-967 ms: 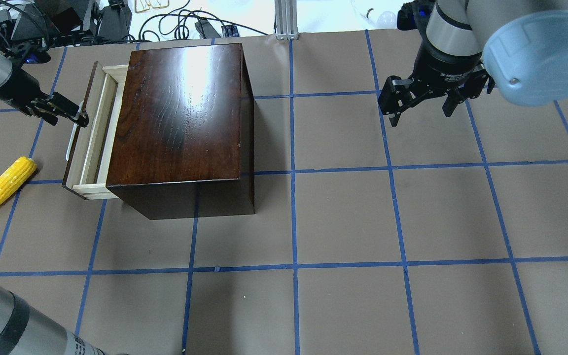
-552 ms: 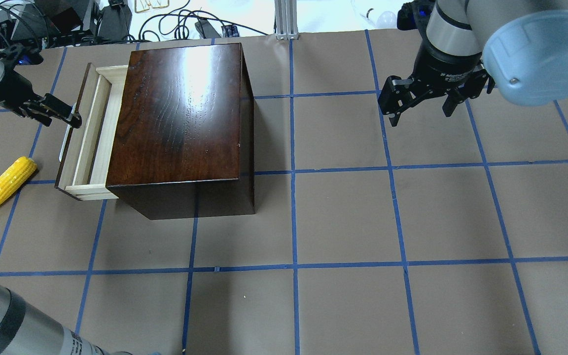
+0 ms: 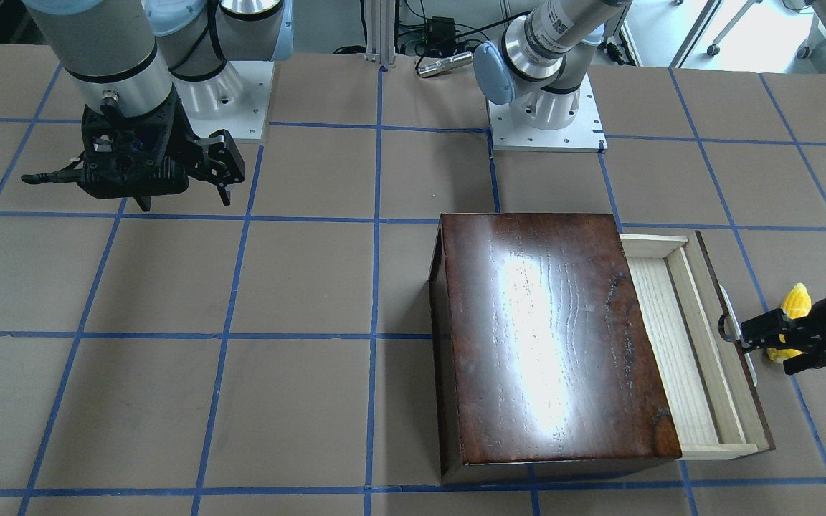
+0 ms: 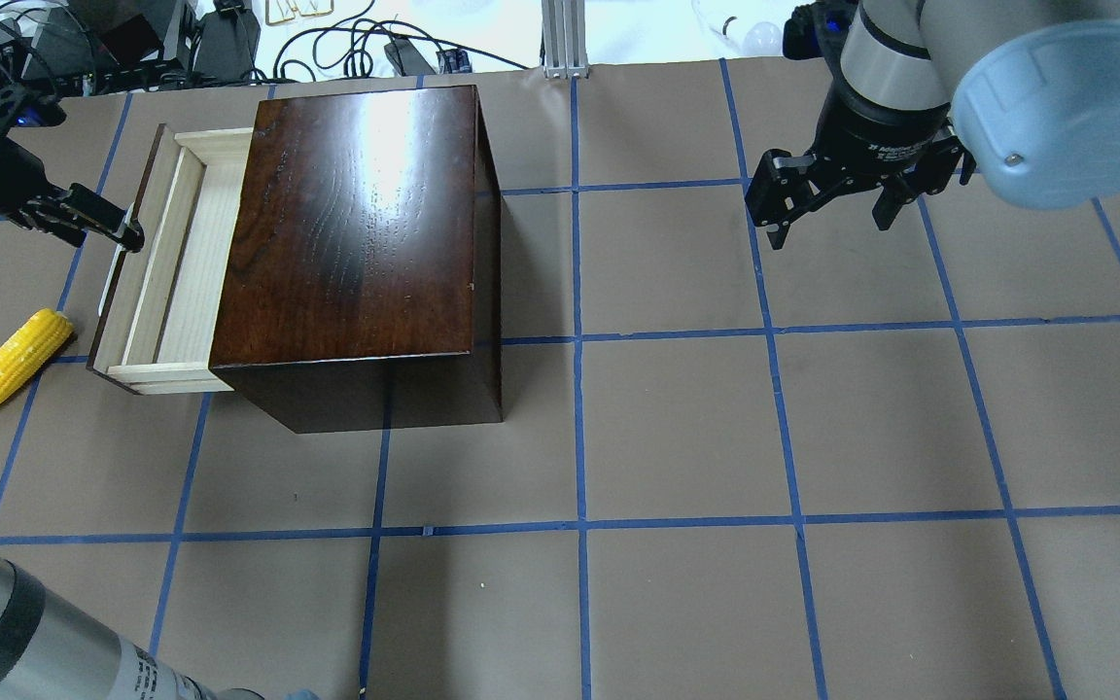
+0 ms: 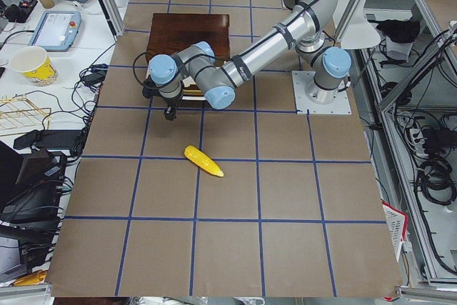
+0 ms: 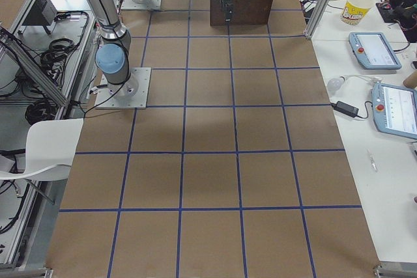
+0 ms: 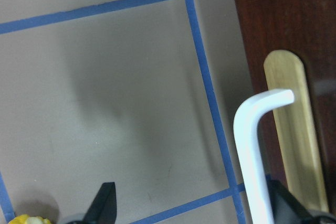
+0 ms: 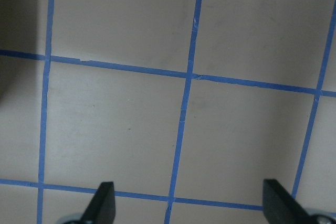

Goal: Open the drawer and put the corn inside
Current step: 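Pull the drawer outward away from the cabinet with the left gripper, then release the handle and move the left gripper over the yellow corn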

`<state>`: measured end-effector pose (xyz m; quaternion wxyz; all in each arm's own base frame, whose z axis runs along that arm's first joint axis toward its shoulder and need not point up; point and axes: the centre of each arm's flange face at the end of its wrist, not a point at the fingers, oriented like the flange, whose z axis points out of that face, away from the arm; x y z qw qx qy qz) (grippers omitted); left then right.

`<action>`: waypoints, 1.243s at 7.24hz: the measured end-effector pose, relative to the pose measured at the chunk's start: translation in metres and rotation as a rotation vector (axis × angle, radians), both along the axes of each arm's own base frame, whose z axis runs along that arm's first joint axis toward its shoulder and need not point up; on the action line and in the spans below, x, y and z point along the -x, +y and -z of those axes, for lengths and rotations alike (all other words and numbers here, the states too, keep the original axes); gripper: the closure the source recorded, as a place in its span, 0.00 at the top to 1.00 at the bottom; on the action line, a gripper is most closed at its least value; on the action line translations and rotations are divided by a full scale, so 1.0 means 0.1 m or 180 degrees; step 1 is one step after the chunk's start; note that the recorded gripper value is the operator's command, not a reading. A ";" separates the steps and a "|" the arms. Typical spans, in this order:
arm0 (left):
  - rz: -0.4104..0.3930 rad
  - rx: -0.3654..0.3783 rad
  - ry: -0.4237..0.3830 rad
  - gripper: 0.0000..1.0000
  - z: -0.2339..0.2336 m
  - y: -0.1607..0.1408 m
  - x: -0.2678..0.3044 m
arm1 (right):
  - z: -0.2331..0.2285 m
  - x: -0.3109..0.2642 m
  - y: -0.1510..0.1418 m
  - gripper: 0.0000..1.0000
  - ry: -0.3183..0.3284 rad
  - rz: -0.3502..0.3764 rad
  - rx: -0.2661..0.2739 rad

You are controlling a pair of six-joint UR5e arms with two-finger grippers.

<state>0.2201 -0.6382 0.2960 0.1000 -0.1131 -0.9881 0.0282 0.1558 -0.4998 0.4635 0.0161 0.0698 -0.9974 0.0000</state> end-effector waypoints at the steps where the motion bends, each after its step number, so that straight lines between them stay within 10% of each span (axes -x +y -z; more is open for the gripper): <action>1: 0.0000 0.0000 -0.0033 1.00 -0.02 -0.01 -0.02 | 0.00 0.00 0.00 1.00 0.0000 0.0002 0.0000; 9: -0.0052 0.0024 -0.0109 1.00 -0.39 0.16 -0.21 | 0.00 0.00 0.00 1.00 0.0000 0.0001 -0.0001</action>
